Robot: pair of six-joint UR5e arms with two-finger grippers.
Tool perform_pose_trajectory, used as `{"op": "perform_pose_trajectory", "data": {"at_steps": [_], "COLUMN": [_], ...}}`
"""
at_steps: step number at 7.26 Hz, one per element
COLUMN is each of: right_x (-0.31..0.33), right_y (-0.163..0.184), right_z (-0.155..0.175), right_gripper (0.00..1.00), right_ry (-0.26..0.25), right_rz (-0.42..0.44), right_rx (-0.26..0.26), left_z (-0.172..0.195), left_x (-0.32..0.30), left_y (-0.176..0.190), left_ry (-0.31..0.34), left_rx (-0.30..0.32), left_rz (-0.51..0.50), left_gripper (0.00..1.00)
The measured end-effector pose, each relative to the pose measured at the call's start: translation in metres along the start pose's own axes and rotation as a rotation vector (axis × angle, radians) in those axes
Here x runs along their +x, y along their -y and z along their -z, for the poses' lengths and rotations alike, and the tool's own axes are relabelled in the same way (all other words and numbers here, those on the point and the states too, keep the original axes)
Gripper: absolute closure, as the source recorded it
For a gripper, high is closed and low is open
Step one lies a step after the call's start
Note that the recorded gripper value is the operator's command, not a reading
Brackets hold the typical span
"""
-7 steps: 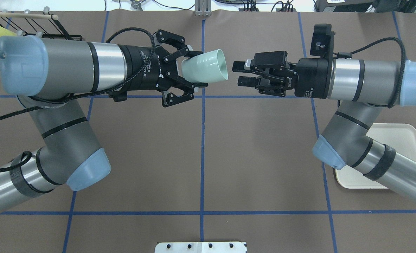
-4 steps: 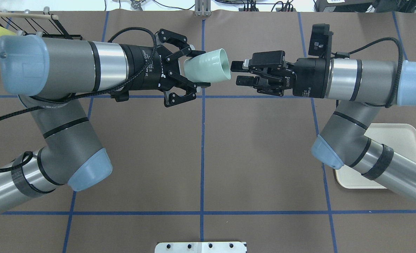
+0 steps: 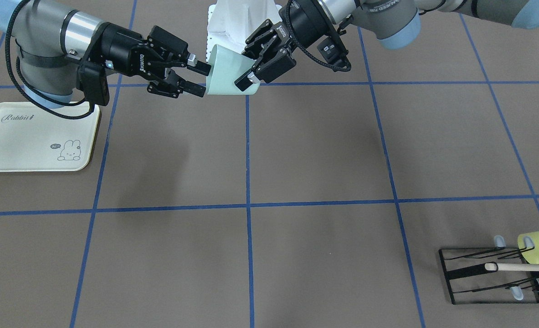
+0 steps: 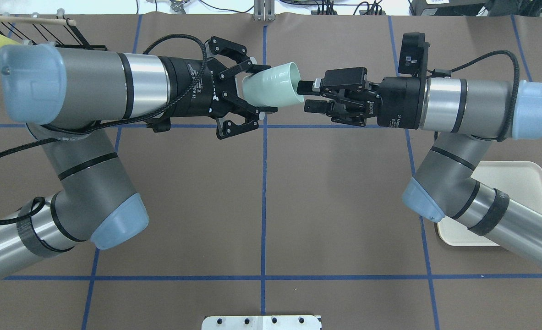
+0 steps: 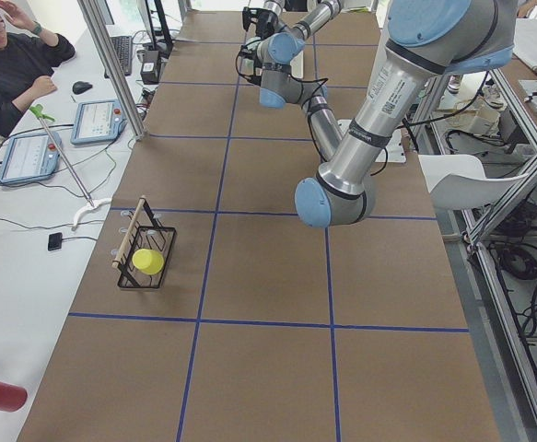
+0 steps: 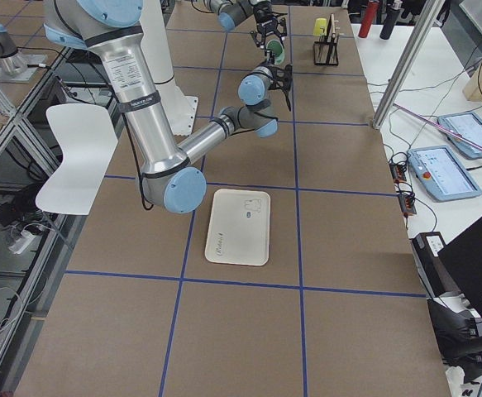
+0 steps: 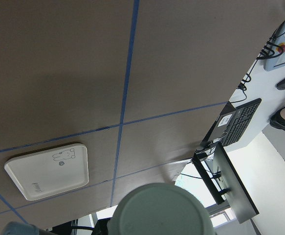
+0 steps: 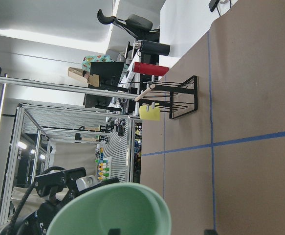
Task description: Left arm grabs green cup and hands to right arm on tray
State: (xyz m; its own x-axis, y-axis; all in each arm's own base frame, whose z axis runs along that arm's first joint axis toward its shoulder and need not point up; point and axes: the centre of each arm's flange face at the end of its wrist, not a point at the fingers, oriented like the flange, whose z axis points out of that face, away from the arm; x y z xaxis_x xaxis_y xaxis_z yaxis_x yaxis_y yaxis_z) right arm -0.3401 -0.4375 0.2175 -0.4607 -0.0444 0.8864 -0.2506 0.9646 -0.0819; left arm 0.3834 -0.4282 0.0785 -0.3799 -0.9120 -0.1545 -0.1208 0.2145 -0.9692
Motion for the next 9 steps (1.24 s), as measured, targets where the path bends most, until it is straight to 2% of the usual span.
{"op": "perform_pose_trajectory", "data": {"at_steps": [6, 8, 9], "right_x": [-0.001, -0.001, -0.001], "right_y": [0.001, 0.0, -0.001], "right_z": [-0.006, -0.008, -0.008], "right_gripper": [0.51, 0.53, 0.59], "right_ry": [0.003, 0.004, 0.004], "right_rz": [0.0, -0.001, -0.002], "right_rx": [0.002, -0.001, -0.002], "left_z": [-0.01, -0.011, -0.011], "left_x": [-0.015, -0.017, -0.017], "left_y": [0.001, 0.001, 0.001], "left_ry": [0.028, 0.031, 0.031], "left_rx": [0.002, 0.001, 0.001], "left_rz": [0.007, 0.008, 0.008], "left_gripper": [0.55, 0.55, 0.55]}}
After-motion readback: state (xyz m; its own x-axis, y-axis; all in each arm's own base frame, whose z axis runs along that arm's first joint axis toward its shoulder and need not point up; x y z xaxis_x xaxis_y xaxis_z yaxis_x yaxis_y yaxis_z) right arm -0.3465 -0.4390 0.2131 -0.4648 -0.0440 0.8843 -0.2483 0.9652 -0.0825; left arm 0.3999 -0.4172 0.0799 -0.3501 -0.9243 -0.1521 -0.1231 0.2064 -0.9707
